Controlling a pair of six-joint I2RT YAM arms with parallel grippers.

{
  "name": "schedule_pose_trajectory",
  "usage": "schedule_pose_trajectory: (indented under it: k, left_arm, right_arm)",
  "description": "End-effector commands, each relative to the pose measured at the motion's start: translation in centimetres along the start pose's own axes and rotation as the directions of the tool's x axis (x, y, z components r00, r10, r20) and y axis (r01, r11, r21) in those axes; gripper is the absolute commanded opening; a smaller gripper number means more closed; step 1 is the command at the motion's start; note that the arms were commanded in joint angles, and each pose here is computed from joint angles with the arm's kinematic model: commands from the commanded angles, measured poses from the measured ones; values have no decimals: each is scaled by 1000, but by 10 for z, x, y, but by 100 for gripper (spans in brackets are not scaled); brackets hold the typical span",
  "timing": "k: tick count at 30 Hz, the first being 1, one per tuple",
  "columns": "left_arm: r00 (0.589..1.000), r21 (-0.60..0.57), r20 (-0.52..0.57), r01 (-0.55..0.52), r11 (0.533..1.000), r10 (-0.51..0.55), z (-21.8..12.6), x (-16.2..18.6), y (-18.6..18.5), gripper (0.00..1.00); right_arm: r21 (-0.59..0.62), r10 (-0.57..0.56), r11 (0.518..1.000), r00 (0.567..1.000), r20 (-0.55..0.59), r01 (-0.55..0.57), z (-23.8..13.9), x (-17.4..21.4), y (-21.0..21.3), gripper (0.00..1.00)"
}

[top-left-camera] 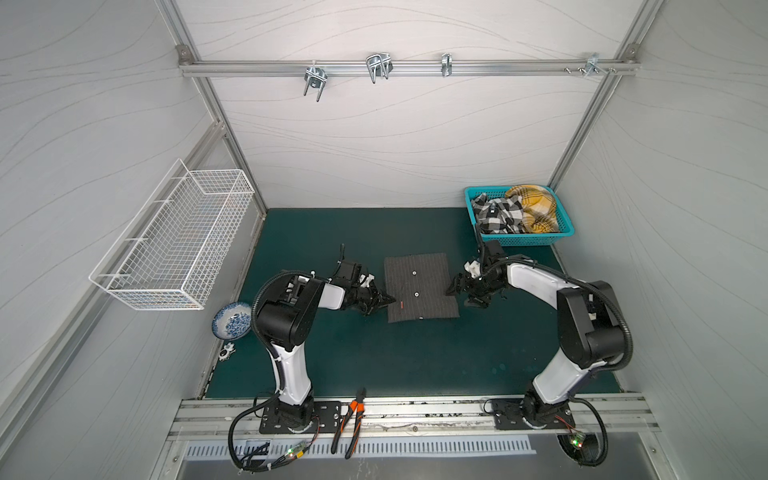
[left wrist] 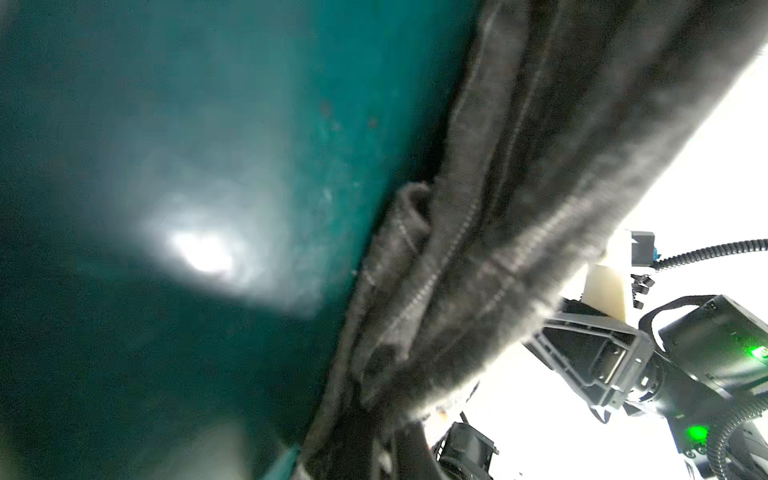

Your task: Fold and stack the long sleeve shirts

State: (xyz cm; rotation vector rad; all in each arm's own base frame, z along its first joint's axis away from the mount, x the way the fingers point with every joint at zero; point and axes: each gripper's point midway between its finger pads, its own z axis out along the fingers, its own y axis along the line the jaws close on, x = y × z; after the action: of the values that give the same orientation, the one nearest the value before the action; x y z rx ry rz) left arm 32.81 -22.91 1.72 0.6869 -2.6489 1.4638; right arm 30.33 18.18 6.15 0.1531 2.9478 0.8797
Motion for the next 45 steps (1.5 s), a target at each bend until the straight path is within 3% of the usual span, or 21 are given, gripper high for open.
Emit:
schedule_pose_trajectory:
  k: [1,5,9,13,17,21,27,29,33,36,39,45]
  left_arm:
    - [995,-84,-1,100,991,-101,5,4,37,13]
    - [996,-74,9,89,993,-88,0,5,31,41]
    - [998,-105,38,47,993,-44,-10,5,24,49]
    - [998,-124,50,40,992,-34,-13,6,23,39]
    - [997,-118,12,71,991,-70,3,8,33,27]
    - [994,-21,-2,111,994,-111,11,8,29,9]
    - [1000,96,5,15,995,-15,4,10,-9,6]
    - [1000,63,14,-8,998,7,5,9,-4,0]
    - [997,-116,53,62,991,-56,4,5,46,0]
    - [995,-139,57,92,986,-84,5,3,61,0]
    - [996,-112,42,89,990,-85,4,8,52,30]
    - [993,-148,78,-81,986,93,-40,25,0,65]
  right_arm:
    - [-50,-13,999,998,-58,10,3,12,6,75]
    - [-129,-8,992,996,-92,-4,16,11,15,69]
    - [-177,-18,984,993,-121,-4,25,15,25,64]
    - [-159,2,987,990,-142,-25,37,19,20,56]
    - [-172,30,983,986,-166,-59,50,23,17,55]
    - [-161,32,985,983,-181,-61,58,31,15,54]
    - [-137,43,988,981,-191,-70,64,37,10,55]
    - [-116,45,991,982,-183,-67,62,35,8,58]
    - [-30,44,998,989,-144,-49,46,30,1,66]
    - [47,24,999,994,-106,-19,25,27,-3,70]
    - [115,3,993,998,-58,4,2,26,-5,73]
    - [153,-36,988,999,8,35,-31,31,2,73]
